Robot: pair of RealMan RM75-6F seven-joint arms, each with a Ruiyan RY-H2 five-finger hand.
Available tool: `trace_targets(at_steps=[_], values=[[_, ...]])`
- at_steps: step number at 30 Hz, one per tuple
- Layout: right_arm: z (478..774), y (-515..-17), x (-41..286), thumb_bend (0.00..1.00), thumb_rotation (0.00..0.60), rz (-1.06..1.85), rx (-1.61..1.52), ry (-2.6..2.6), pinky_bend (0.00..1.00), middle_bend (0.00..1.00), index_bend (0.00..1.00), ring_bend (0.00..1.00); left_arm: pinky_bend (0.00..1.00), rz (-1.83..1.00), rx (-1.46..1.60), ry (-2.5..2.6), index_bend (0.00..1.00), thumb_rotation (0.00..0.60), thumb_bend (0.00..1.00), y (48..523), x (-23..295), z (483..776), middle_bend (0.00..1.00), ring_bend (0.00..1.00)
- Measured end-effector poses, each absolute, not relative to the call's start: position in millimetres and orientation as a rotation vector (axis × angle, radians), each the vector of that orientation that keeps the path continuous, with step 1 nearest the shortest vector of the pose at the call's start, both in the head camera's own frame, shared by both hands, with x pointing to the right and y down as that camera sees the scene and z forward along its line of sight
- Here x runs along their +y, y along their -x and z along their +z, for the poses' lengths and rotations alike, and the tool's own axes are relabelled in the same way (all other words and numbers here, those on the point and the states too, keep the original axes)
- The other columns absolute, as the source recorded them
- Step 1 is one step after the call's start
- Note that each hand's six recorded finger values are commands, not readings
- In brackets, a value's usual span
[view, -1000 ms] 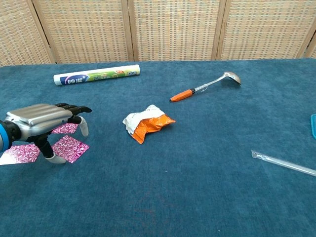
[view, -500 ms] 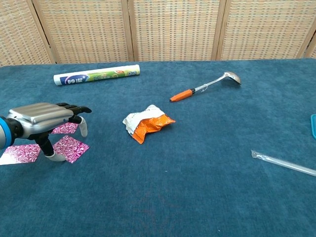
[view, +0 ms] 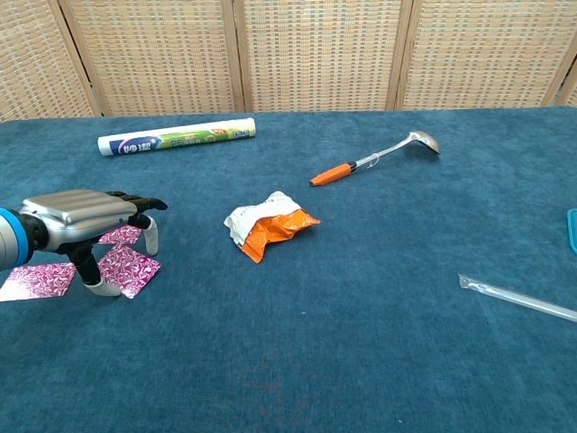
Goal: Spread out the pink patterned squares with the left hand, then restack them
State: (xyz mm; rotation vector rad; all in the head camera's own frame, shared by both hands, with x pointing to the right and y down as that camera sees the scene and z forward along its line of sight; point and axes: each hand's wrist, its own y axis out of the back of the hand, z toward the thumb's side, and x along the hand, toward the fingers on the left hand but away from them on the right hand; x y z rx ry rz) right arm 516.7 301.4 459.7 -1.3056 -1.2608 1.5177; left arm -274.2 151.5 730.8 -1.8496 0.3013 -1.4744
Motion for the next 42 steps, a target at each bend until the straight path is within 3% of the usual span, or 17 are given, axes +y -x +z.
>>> trace_targets(at_steps=[27,42], values=[[460.4,-518.0,302.3,0.01,0.6,1.52,-1.266,1.304,0.0,0.26,0.3,0.0,0.0,-1.489,0.278,1.831,0.35,0.6,0.21,275.2,151.6,730.7,0.0,0.0],[458.9,-519.1,303.3,0.01,0.6,1.522,-1.271,1.298,0.0,0.26,0.3,0.0,0.0,-1.496,0.279,1.825,0.41,0.6,0.22,274.9,152.6,732.5,0.0,0.0]])
